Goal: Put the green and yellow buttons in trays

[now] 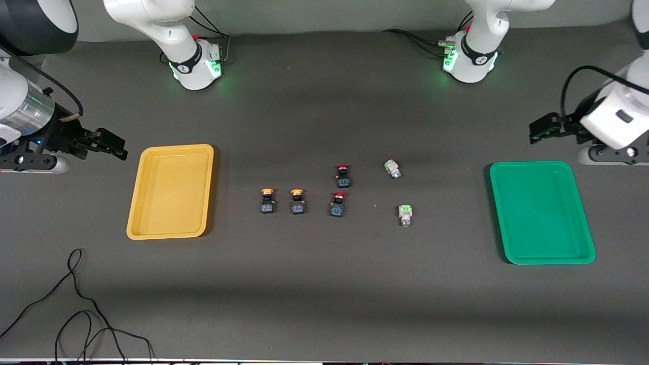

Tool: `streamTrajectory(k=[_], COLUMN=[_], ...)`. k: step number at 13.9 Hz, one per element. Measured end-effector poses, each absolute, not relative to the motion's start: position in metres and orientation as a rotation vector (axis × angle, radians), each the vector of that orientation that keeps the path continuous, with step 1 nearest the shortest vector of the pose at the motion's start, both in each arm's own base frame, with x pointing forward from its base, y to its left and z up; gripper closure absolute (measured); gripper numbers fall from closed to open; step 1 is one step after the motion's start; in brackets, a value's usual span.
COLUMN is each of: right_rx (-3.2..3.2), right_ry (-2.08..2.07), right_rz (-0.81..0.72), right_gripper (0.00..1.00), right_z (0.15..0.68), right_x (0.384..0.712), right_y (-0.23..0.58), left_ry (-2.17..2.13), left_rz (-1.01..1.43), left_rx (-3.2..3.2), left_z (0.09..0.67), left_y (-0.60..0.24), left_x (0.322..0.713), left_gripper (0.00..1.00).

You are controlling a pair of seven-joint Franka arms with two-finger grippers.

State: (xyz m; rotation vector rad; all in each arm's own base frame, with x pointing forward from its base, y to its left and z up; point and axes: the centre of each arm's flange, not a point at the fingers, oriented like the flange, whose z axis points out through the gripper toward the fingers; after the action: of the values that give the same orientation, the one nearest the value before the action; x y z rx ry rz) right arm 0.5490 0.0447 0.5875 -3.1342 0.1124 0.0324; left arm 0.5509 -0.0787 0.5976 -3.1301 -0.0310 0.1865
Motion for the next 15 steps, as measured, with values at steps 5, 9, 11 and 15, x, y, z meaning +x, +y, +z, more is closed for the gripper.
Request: streamTrajectory(k=[5,9,11,15], right_rx=[-3.134,-3.134,-3.134,-3.134], right_ry=[0.116,0.116,0.114,0.114], right_rz=[0.033,0.034,0.034,0.035], right_gripper=[0.00,0.00,0.00,0.00], right_z=[0.588,0.588,0.588,0.587], right_x=[0.549,0.549,0.549,0.549], right_y=[0.044,0.043,0.044,0.044], left_ry=[-0.276,-0.391,-0.414,-0.439], left_rz=[0.164,0.136,0.127,0.114], left_rx=[-3.106,-3.088,-3.086,-3.086], left_z=[0.561,0.536,0.522,0.470], left_y=[-0.211,-0.298,-0.310,-0.301], left_x=[0.522,0.481,0.472,0.467], left_gripper=[0.00,0.00,0.00,0.00])
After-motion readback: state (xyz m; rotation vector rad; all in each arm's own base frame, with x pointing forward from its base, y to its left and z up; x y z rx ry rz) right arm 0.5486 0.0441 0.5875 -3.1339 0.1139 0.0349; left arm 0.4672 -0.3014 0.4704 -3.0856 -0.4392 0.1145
